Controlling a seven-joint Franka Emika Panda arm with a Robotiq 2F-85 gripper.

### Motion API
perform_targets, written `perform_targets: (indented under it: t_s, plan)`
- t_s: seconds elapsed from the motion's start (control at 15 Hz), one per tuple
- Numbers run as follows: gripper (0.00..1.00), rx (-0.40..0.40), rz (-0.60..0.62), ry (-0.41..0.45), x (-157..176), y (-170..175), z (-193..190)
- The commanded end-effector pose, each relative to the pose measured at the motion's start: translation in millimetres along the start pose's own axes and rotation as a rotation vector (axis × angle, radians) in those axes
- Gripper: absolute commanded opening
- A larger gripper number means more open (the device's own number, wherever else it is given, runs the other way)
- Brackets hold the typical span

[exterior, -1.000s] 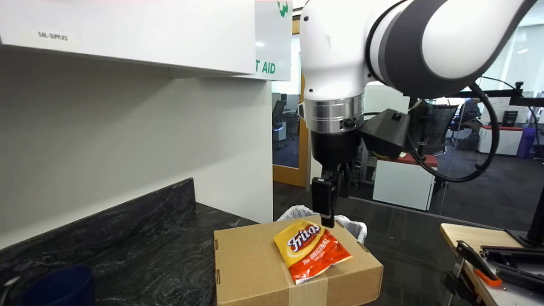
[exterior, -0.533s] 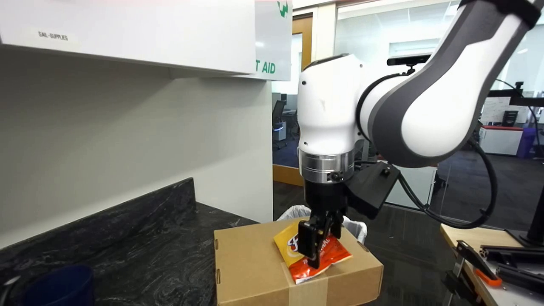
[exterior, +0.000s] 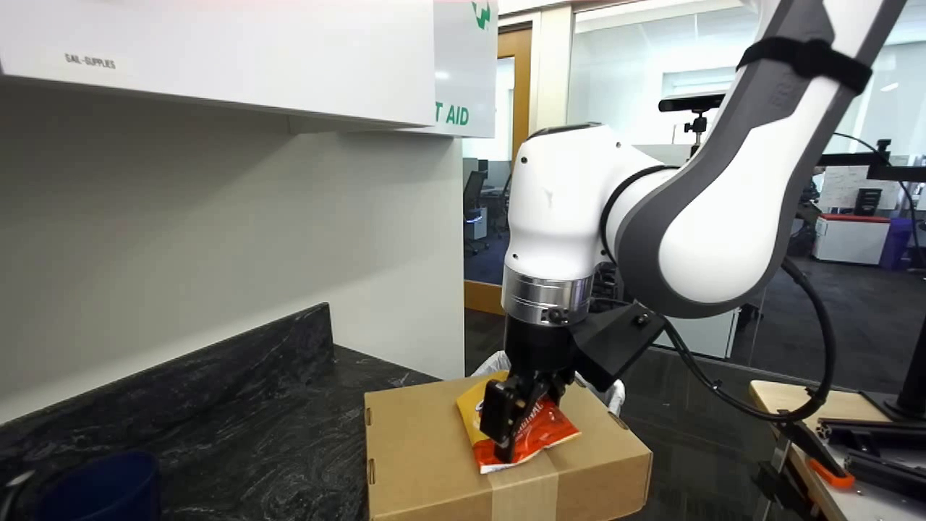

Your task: Take the yellow rapper off of the box and put it in the bin

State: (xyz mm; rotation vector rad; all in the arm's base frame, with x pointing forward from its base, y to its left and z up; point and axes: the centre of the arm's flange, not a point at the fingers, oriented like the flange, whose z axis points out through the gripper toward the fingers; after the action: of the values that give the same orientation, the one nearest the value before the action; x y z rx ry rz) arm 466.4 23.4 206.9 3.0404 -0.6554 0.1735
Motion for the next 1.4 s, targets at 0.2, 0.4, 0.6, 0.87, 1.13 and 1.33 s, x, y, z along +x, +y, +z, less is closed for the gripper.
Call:
perform_targets:
  t_s: [0.2,0.4,0.6,0.87,1.13,1.33]
  plan:
    - [0.53,0.083,0.02,0.093,3,5,-3]
    - [0.33,0.079,0.021,0.1,5,6,-1]
    - [0.13,0.068,0.025,0.101,5,6,2]
    - [0.0,-0.04,0.084,0.051,17,14,3]
    - [0.03,-0.132,0.171,0.044,46,26,-18]
    - [0.02,-0.158,0.211,0.009,60,28,-33]
